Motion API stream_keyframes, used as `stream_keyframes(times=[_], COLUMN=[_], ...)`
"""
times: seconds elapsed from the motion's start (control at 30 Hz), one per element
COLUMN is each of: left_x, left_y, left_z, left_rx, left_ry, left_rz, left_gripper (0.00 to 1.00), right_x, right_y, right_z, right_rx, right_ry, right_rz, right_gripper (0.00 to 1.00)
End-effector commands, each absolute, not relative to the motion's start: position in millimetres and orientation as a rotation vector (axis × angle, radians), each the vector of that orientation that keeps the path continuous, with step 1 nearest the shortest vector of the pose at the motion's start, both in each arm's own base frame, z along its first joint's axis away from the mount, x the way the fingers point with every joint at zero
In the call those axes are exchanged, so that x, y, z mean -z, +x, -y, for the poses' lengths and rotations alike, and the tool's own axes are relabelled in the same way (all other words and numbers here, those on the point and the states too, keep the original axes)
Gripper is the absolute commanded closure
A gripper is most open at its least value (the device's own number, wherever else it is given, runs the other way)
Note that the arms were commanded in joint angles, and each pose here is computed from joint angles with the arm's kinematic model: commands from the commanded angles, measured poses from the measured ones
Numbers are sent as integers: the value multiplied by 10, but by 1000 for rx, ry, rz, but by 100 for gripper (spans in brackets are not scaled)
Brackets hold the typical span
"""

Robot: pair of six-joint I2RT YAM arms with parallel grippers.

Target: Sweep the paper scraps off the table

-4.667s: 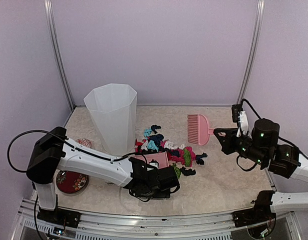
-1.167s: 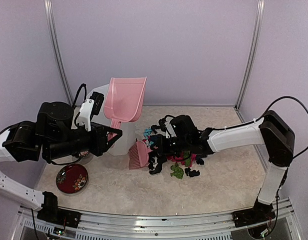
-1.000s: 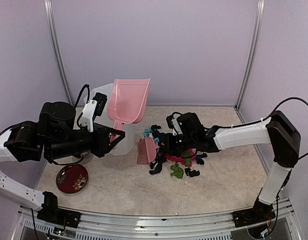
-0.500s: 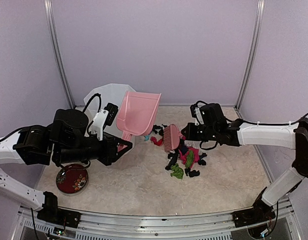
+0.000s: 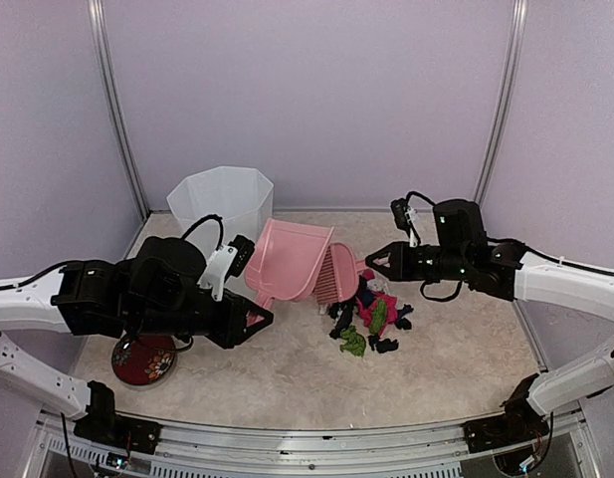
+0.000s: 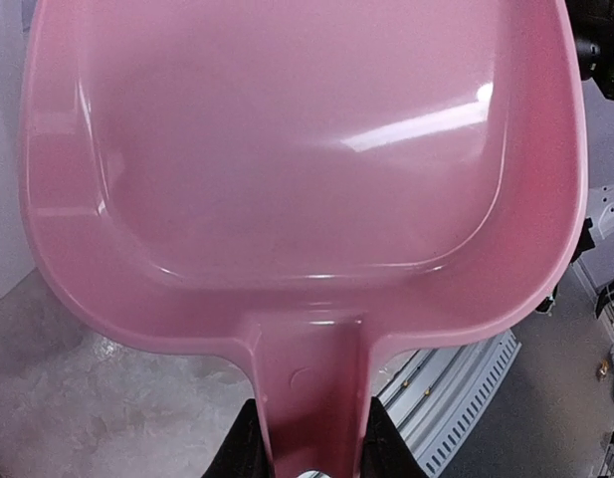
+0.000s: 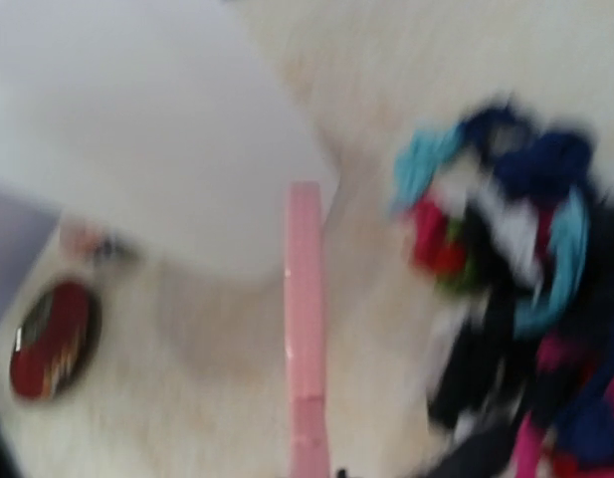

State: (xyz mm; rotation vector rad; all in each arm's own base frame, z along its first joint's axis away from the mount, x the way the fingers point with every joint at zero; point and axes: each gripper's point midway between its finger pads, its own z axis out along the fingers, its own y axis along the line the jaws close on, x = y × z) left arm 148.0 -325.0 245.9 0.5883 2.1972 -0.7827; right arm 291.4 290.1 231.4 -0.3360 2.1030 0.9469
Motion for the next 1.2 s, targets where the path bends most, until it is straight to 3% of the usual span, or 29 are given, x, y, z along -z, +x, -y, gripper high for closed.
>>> stream_keyframes(times=[0.0, 0.27, 0.6, 1.17], left_x=[-2179, -1664, -1156, -504], left_y=[1329, 1182, 1092, 1443], left_z=[3258, 3200, 3272, 3559], left_rx=[848, 805, 725, 332], left_ry=[591, 569, 623, 807], left_rz=[-2312, -2506, -2640, -2671], left_gripper=[100, 100, 100, 100], right_x=[-1825, -1340, -1785, -2755], right_y=[2502, 2611, 3043, 2725], right_z=[-3042, -2796, -2282, -2341], right_rx=[-1056, -763, -374, -660], right_ry=[-516, -516, -426, -462], right_rz=[-2263, -2414, -2295, -2078], right_gripper=[100, 100, 100, 100])
